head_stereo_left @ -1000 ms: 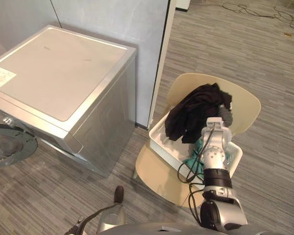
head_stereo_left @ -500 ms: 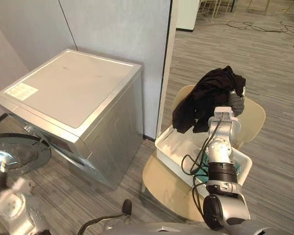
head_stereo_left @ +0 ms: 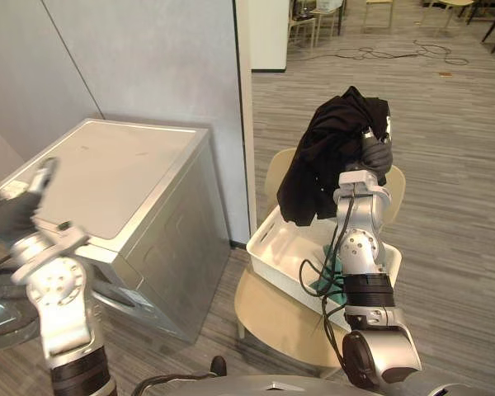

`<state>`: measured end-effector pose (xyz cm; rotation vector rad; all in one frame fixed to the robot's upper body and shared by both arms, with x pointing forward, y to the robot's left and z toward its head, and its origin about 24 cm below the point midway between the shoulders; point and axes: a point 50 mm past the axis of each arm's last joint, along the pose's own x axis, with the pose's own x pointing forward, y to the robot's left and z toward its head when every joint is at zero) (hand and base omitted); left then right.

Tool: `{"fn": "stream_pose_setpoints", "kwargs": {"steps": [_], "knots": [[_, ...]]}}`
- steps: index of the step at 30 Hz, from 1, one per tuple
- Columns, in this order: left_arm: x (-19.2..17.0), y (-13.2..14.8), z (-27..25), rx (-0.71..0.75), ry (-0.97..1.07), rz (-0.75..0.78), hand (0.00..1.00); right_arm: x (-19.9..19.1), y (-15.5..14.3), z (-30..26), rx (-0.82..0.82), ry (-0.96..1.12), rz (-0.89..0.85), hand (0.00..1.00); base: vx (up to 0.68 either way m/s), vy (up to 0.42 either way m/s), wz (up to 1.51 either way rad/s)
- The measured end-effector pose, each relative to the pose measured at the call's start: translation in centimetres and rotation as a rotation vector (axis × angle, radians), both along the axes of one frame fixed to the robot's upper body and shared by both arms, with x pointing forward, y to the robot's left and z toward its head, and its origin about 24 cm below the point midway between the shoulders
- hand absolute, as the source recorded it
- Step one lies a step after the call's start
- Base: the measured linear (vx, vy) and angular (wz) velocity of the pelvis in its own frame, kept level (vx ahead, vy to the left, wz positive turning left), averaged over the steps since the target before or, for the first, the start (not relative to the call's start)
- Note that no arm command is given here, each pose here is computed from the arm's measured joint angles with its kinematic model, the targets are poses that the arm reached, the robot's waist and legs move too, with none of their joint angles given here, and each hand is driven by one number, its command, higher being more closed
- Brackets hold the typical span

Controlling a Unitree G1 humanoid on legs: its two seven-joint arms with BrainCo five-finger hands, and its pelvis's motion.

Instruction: Pick up the laundry basket with both hands and put the clothes into the washing machine.

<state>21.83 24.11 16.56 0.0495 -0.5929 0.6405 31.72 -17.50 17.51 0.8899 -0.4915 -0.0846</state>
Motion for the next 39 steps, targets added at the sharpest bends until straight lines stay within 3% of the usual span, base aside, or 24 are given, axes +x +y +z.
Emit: {"fn": "stream_pose_setpoints", "kwargs": {"steps": [3,6,9,19,30,39], "knots": [[3.8,-4.6,-1.1,-0.009,0.079,-0.355,0.0,-0.3,2.2,0.8,-0.041,-0.047,0.103,1.0,-0.04,-0.006,-0.28],[6.3,-8.1,-2.0,0.029,0.174,-0.574,0.0,-0.1,4.1,1.2,-0.067,-0.05,0.184,1.0,-0.04,-0.002,-0.33],[8.1,-10.5,-2.6,0.057,0.246,-0.691,0.0,-0.4,5.5,1.5,-0.064,-0.059,0.243,1.0,-0.02,-0.004,-0.23],[11.5,-14.5,-1.8,0.17,0.341,-0.791,0.0,-1.3,8.3,2.0,-0.108,-0.086,0.364,1.0,-0.02,-0.002,-0.17],[13.2,-18.2,-1.3,0.576,0.423,-0.814,0.0,-1.4,9.0,1.8,-0.112,-0.083,0.399,1.0,-0.02,0.0,-0.05],[11.7,-22.1,-5.2,0.742,0.554,-0.995,0.0,-1.4,8.9,1.8,-0.087,-0.086,0.412,1.0,0.0,0.0,0.0]]}}
